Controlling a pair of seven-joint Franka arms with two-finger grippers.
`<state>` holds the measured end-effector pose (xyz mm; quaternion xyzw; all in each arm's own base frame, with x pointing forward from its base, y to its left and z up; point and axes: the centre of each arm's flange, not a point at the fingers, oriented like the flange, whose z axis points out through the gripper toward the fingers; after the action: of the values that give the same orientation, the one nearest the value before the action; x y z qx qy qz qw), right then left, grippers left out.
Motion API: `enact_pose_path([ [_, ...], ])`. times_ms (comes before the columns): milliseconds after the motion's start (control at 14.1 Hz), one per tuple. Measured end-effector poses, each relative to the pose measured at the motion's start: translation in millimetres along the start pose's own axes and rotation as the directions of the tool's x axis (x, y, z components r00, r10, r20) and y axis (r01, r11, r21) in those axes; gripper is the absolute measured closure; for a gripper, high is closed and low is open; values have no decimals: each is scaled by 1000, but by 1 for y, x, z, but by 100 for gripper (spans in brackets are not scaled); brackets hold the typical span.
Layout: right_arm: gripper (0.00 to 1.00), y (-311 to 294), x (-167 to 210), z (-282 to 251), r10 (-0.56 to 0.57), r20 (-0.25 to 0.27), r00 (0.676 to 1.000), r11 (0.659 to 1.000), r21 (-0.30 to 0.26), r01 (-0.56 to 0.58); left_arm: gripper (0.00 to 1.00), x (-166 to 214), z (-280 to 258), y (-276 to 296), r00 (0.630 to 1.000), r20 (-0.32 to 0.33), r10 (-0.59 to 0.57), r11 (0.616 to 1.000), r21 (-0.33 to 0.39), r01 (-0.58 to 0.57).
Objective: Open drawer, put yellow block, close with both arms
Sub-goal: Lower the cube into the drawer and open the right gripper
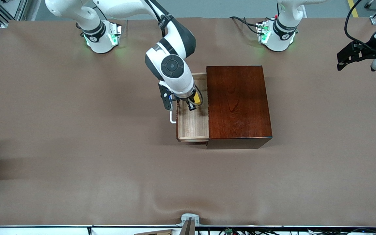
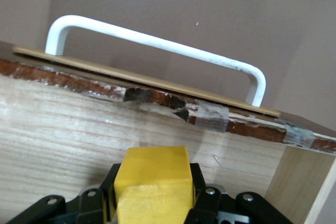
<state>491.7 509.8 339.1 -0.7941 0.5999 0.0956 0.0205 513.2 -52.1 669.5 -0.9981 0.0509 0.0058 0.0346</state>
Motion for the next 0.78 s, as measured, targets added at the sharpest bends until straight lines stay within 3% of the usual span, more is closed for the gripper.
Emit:
enact_pose_path([
  [569,41,-3,5,13,9,-12,1000,1000,-13,-9,0,0,0,3,1000,0,5,1000,1,-5],
  [782,11,-5,3,4,7,-10,1000,1000,-11,-7,0,0,0,3,1000,1,6,1000,1,-6],
])
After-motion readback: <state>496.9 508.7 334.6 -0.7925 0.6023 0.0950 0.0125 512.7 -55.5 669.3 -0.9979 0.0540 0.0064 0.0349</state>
